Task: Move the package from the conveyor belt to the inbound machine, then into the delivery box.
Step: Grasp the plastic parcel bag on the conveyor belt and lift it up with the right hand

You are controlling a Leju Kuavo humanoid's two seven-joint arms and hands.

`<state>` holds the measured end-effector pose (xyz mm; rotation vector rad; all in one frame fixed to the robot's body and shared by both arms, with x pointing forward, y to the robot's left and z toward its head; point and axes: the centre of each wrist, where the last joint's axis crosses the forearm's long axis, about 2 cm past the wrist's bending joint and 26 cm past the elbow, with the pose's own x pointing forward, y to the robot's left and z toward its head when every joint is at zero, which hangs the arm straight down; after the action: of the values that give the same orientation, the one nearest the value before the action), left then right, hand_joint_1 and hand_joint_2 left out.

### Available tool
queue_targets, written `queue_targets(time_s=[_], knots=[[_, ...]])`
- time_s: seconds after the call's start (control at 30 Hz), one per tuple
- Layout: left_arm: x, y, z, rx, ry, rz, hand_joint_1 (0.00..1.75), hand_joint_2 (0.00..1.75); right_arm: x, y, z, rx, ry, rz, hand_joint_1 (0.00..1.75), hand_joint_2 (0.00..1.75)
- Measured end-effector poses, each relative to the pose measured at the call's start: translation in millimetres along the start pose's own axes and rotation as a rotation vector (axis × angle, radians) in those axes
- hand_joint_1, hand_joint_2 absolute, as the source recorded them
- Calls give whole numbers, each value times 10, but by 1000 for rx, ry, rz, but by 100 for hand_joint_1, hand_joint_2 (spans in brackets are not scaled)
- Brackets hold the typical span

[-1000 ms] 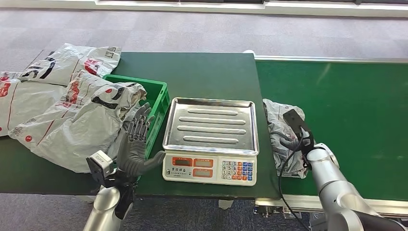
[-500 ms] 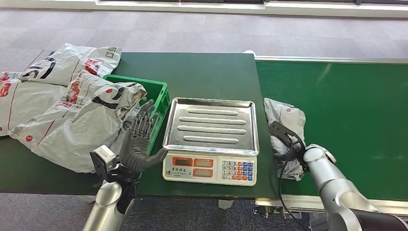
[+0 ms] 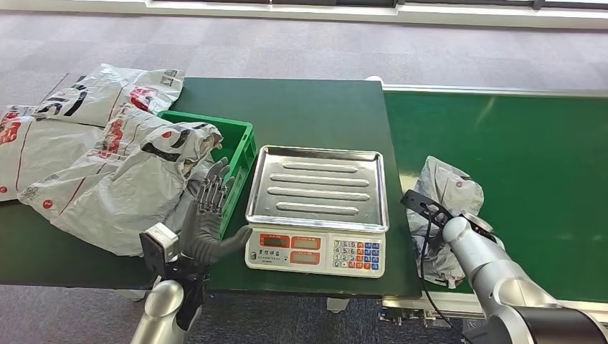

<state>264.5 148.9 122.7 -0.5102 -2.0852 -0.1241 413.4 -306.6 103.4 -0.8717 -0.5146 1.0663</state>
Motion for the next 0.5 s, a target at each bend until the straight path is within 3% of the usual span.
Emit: queue_targets(time_s=[0.2,0.5], knots=[[61,-5,67,16,-10,-6,0,175,-102,-66,-17,-154,9,-69,175,175],[149,28,71,27,-37,-16,0,175,-326,-317,-9,-464,-61,-327,175,175]])
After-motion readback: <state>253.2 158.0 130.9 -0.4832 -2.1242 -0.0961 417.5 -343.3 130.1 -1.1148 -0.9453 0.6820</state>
